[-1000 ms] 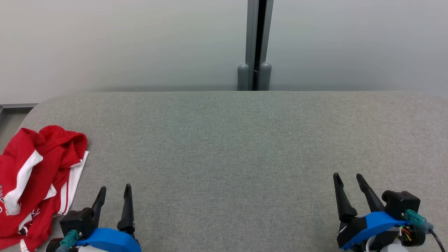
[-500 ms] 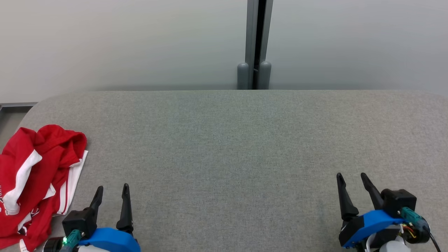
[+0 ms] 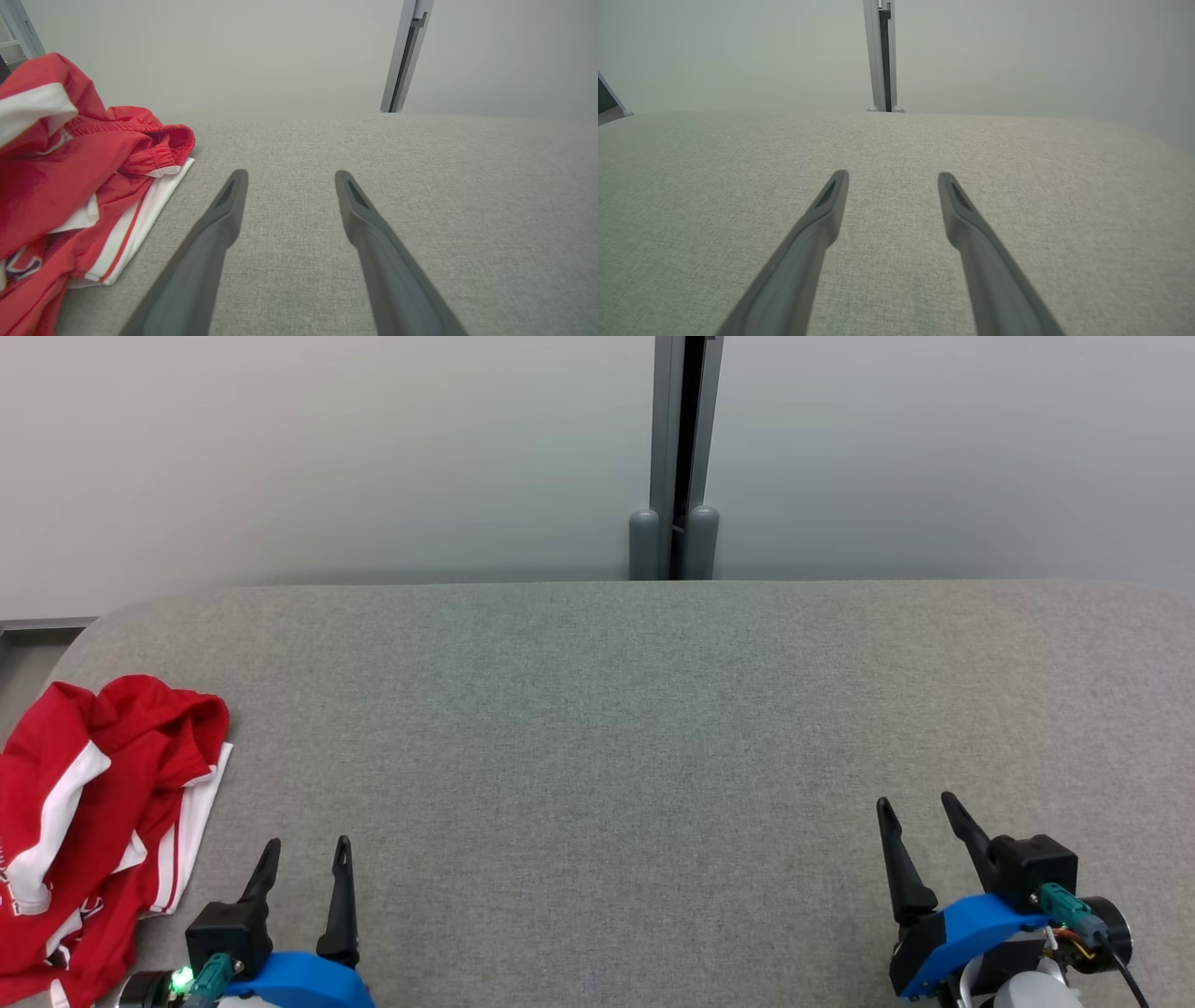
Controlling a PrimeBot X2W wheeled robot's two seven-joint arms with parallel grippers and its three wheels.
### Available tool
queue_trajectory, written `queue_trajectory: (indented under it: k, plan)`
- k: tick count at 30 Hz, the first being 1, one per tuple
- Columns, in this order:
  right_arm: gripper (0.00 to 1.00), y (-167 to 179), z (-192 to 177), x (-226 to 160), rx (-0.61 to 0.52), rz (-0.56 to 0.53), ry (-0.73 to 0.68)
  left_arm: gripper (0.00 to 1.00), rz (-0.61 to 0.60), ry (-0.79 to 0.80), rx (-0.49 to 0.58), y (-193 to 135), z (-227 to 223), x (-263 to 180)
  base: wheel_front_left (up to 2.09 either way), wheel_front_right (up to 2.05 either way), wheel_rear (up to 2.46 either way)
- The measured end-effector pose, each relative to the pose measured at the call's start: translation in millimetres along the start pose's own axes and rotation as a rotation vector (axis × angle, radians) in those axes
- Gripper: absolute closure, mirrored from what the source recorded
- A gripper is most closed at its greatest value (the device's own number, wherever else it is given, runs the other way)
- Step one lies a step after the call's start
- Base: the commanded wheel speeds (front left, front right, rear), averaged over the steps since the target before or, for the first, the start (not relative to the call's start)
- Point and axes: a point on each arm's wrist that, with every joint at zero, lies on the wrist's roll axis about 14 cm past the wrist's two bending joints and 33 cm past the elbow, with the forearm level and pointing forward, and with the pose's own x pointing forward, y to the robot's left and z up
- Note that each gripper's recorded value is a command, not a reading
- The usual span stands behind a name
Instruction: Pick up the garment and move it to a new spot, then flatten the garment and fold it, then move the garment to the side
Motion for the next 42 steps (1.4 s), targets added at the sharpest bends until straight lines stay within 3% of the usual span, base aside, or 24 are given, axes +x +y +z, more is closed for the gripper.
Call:
queue_trajectory:
  k: [12, 18, 26, 36, 42]
  plan:
    - [0.0, 0.6, -7.4, -2.5, -0.018, 0.004, 0.021, 0.0, 0.013, 0.018, 0.0, 2.1, -7.9, -5.7, 0.0, 0.0, 0.0]
    - [0.0, 23.1, -7.8, 5.1, -0.021, 0.07, 0.024, 0.0, 0.07, 0.026, -0.028, 16.3, -13.4, -18.5, 0.0, 0.0, 0.0]
    - [0.0, 92.9, -9.7, 22.5, -0.031, 0.268, 0.035, 0.0, 0.241, 0.011, -0.073, 63.2, -17.2, -58.1, 0.0, 0.0, 0.0]
    - [0.0, 200.9, -20.6, 29.8, -0.05, 0.572, 0.073, 0.0, 0.528, 0.055, -0.134, 127.2, -46.9, -144.0, 0.0, 0.0, 0.0]
    - [0.0, 234.3, -32.4, 27.8, -0.054, 0.671, 0.104, 0.0, 0.623, 0.081, -0.152, 141.7, -57.6, -171.8, 0.0, 0.0, 0.0]
